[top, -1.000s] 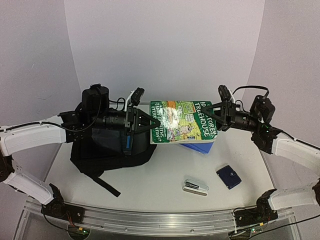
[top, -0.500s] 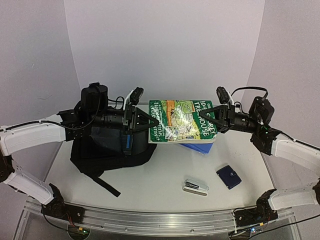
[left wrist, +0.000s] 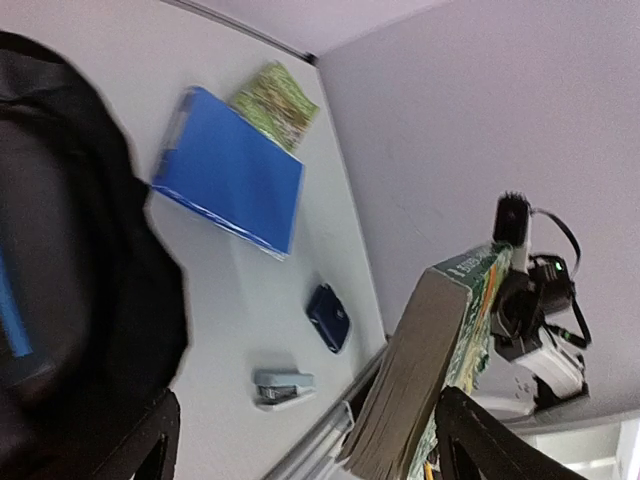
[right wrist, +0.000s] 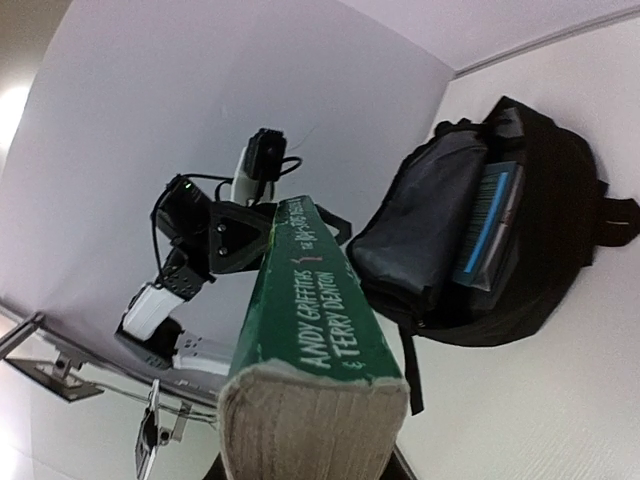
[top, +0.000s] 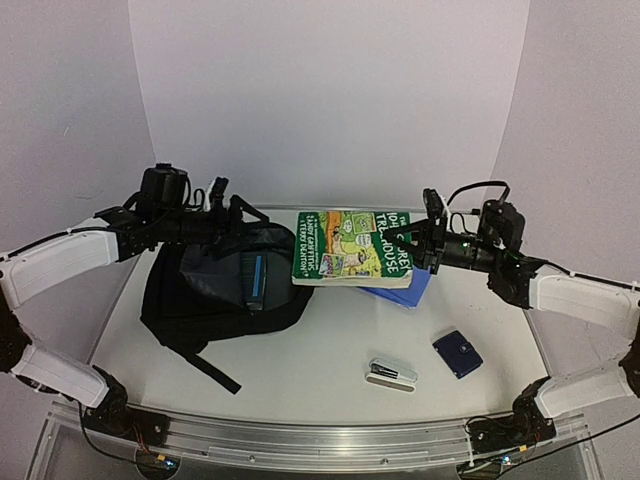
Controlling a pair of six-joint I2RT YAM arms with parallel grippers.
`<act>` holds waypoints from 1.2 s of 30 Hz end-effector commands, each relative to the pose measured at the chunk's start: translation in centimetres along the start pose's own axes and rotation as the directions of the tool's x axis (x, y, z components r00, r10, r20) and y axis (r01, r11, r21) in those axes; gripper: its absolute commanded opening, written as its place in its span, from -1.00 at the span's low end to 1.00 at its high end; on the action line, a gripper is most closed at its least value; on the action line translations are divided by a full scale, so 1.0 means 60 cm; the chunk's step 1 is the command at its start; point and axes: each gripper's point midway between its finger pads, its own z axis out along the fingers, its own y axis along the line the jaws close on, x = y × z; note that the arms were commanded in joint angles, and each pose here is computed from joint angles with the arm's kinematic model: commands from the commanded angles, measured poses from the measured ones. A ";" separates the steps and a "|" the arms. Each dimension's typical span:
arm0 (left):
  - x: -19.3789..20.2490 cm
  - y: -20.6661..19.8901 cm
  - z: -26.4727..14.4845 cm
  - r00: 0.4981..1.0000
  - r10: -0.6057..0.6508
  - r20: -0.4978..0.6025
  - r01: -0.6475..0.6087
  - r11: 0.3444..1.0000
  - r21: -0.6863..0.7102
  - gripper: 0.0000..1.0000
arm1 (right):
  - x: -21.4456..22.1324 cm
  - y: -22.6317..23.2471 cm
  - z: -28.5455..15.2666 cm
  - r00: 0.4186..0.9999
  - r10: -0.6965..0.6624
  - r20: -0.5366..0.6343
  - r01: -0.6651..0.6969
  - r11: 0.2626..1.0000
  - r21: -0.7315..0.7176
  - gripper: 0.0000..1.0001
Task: Pack the student bag
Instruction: Pick up the book from the center of the board, then place the book in the student bag.
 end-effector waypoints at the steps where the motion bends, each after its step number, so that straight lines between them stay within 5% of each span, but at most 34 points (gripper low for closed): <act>1: -0.014 0.111 -0.089 0.994 -0.027 0.103 0.055 0.961 -0.271 0.95 | -0.051 -0.011 0.011 0.993 -0.019 0.116 0.011 0.998 0.069 -1.00; 5: -0.032 0.210 -0.164 0.975 -0.063 0.213 0.157 0.876 -0.456 0.99 | -0.057 -0.029 0.018 0.993 -0.026 0.116 0.011 0.992 0.123 -1.00; 10: -0.028 0.287 -0.207 0.946 -0.145 0.289 0.281 0.808 -0.518 0.99 | -0.053 -0.034 0.022 0.994 -0.023 0.103 0.009 0.991 0.134 -1.00; 19: -0.014 0.312 -0.172 0.930 -0.241 0.278 0.346 0.830 -0.437 0.93 | -0.044 -0.005 0.035 0.995 -0.067 0.071 0.059 0.993 0.101 -1.00; 26: -0.021 0.309 -0.146 0.926 -0.266 0.268 0.351 0.868 -0.352 0.40 | -0.049 0.020 0.064 0.994 -0.082 0.067 0.077 0.994 0.076 -1.00; 36: -0.056 0.268 -0.151 0.940 -0.159 0.302 0.248 0.926 -0.285 -0.89 | -0.062 0.008 0.132 0.996 -0.029 0.081 0.024 0.997 0.070 -1.00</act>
